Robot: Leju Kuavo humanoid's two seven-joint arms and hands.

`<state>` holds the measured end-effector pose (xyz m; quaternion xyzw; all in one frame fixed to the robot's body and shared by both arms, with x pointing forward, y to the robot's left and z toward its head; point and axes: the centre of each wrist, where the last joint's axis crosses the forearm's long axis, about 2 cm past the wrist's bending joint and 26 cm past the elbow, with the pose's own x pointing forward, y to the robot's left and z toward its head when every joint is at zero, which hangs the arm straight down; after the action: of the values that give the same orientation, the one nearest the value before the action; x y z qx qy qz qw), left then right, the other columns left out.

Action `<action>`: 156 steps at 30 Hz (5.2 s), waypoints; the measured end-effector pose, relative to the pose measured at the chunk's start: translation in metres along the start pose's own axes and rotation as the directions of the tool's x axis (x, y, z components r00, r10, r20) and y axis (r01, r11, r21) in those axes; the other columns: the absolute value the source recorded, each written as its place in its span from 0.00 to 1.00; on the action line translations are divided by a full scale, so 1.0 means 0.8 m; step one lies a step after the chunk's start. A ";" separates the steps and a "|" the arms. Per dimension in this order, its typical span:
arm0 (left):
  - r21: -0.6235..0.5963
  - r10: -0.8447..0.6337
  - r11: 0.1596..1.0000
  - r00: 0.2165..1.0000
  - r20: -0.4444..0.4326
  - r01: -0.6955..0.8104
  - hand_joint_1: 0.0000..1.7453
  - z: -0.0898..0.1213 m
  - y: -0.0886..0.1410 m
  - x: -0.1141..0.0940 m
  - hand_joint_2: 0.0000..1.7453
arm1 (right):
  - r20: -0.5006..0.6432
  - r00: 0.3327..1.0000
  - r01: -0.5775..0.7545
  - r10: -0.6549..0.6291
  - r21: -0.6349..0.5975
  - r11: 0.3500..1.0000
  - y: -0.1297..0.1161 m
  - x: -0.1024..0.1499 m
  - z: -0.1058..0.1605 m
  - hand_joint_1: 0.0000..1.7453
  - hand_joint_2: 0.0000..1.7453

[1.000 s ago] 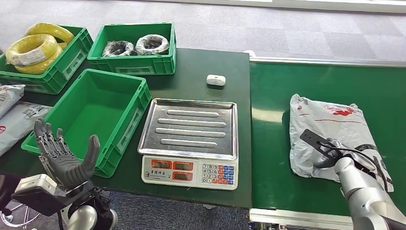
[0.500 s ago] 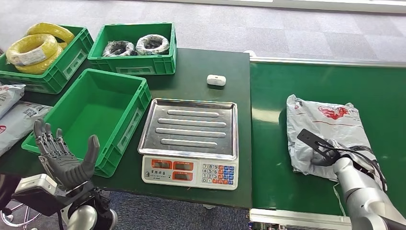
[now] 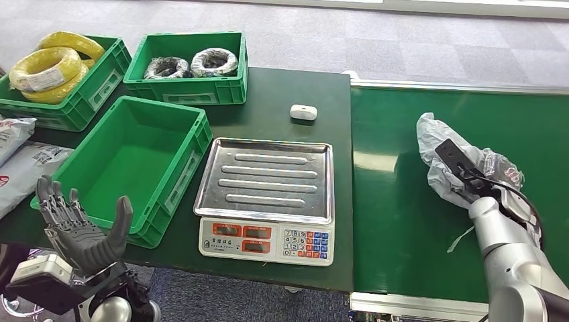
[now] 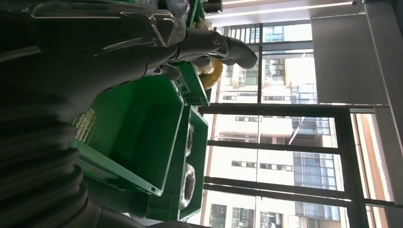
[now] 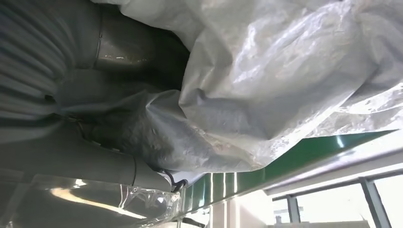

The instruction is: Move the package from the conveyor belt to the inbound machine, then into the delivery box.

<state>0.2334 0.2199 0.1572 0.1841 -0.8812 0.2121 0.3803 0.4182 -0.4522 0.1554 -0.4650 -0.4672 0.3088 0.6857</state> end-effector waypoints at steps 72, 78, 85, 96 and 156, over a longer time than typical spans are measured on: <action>-0.155 0.041 0.987 0.997 -0.063 -0.050 0.00 0.009 -0.037 -0.030 1.00 | 0.902 0.336 -0.368 0.271 -0.139 0.919 0.046 0.460 0.143 1.00 1.00; -0.160 0.037 0.986 0.997 -0.064 -0.046 0.00 0.010 -0.035 -0.031 1.00 | 0.917 0.312 -0.359 0.249 -0.129 0.924 0.048 0.462 0.146 1.00 1.00; -0.166 0.040 0.985 0.997 -0.063 -0.050 0.00 0.010 -0.034 -0.031 1.00 | 0.949 0.268 -0.316 0.166 -0.076 0.946 0.056 0.465 0.153 1.00 1.00; -0.162 0.066 0.984 0.997 -0.029 -0.070 0.00 0.003 -0.031 -0.019 1.00 | 0.985 0.153 -0.402 0.078 -0.010 0.915 0.124 0.464 0.207 1.00 1.00; -0.126 0.042 0.991 0.999 -0.005 -0.042 0.00 0.009 -0.031 -0.007 1.00 | 0.898 0.308 0.639 0.314 -0.440 0.631 -0.124 0.503 0.178 0.00 0.00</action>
<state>0.2445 0.1958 0.1544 0.1408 -0.8961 0.1643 0.3876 0.4350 -0.0951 0.4085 -0.3739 -0.9021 0.2093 0.0514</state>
